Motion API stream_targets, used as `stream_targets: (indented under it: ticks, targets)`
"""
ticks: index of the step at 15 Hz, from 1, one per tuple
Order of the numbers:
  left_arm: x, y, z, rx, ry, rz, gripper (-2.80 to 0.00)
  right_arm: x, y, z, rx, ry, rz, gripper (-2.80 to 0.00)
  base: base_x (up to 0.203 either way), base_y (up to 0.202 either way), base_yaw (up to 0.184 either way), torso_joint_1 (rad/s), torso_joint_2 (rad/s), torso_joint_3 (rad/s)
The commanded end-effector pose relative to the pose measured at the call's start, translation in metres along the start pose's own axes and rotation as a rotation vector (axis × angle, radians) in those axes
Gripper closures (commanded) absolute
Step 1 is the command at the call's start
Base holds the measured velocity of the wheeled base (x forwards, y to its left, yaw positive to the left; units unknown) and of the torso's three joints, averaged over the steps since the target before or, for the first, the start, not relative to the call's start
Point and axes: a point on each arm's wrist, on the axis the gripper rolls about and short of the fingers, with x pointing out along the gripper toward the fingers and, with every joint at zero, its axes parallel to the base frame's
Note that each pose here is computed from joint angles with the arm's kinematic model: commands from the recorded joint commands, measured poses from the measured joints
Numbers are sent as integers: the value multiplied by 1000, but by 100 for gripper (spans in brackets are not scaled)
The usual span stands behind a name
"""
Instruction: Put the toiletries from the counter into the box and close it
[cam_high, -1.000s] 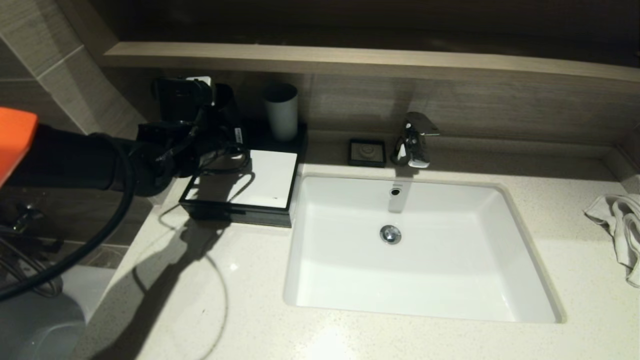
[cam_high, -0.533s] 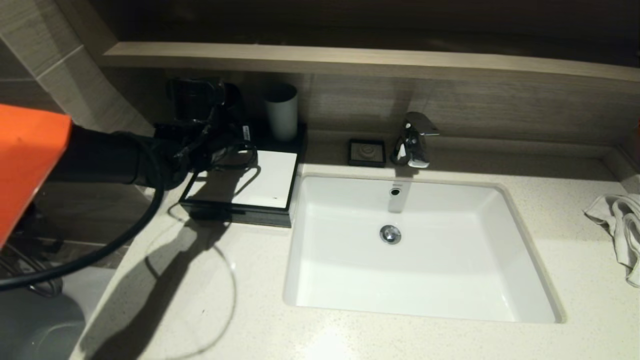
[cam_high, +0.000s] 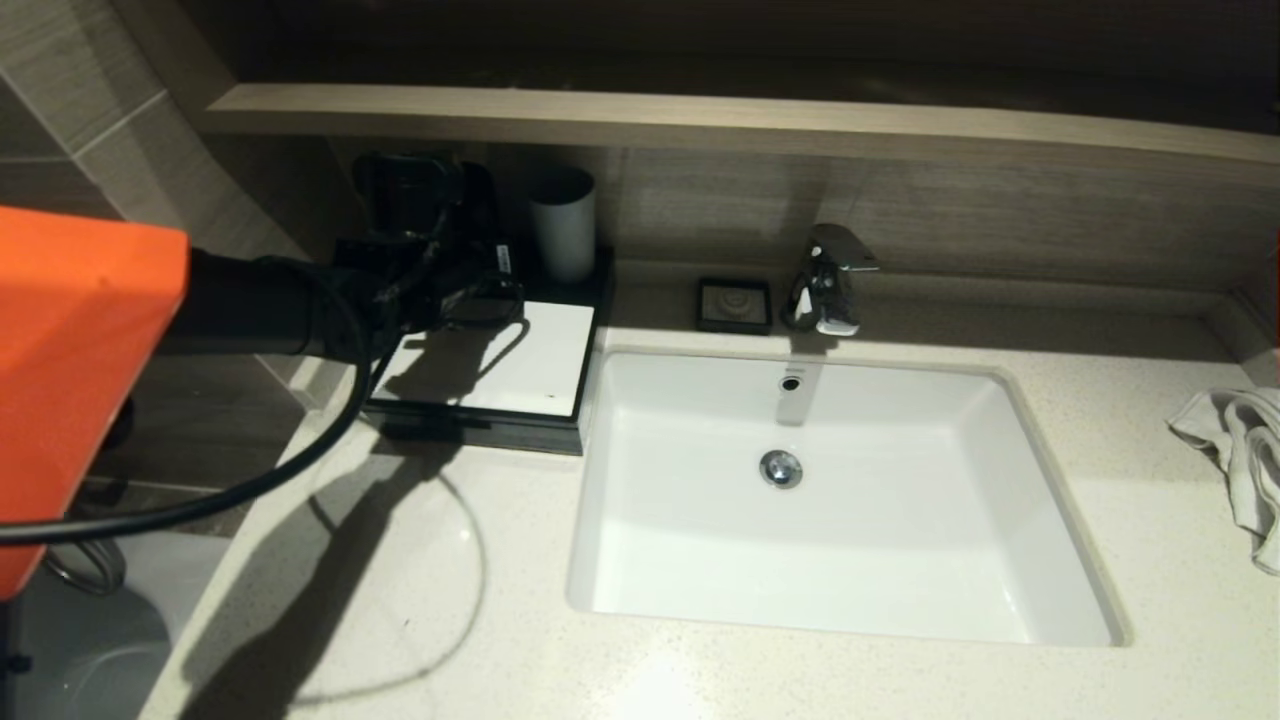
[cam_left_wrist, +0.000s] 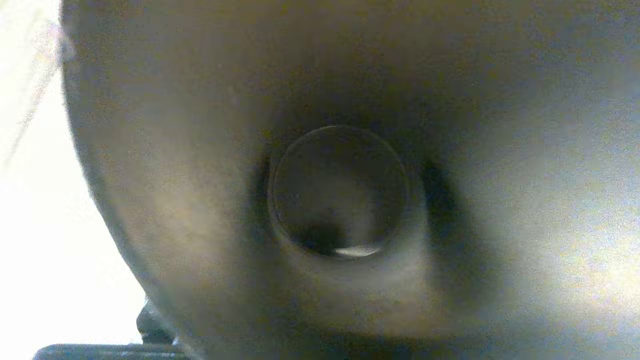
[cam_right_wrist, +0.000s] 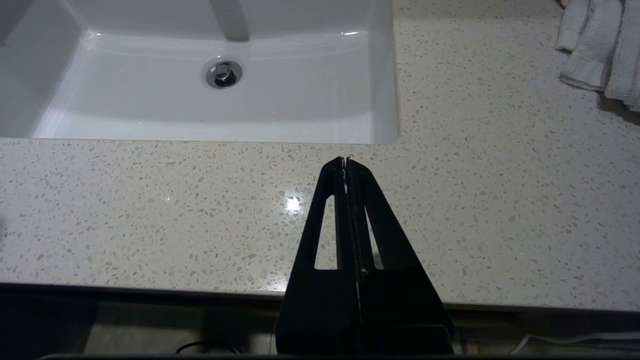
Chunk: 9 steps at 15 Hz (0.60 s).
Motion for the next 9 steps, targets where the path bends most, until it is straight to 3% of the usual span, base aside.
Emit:
stream_targets:
  ticks: [1, 9]
  targets:
    - [5, -1, -4, 1, 6, 4, 0, 0, 0, 0, 0, 0, -1, 0, 0, 0, 0, 0, 0, 0]
    - [11, -2, -7, 1, 5, 4, 0, 0, 0, 0, 0, 1, -1, 0, 0, 0, 0, 0, 0, 0]
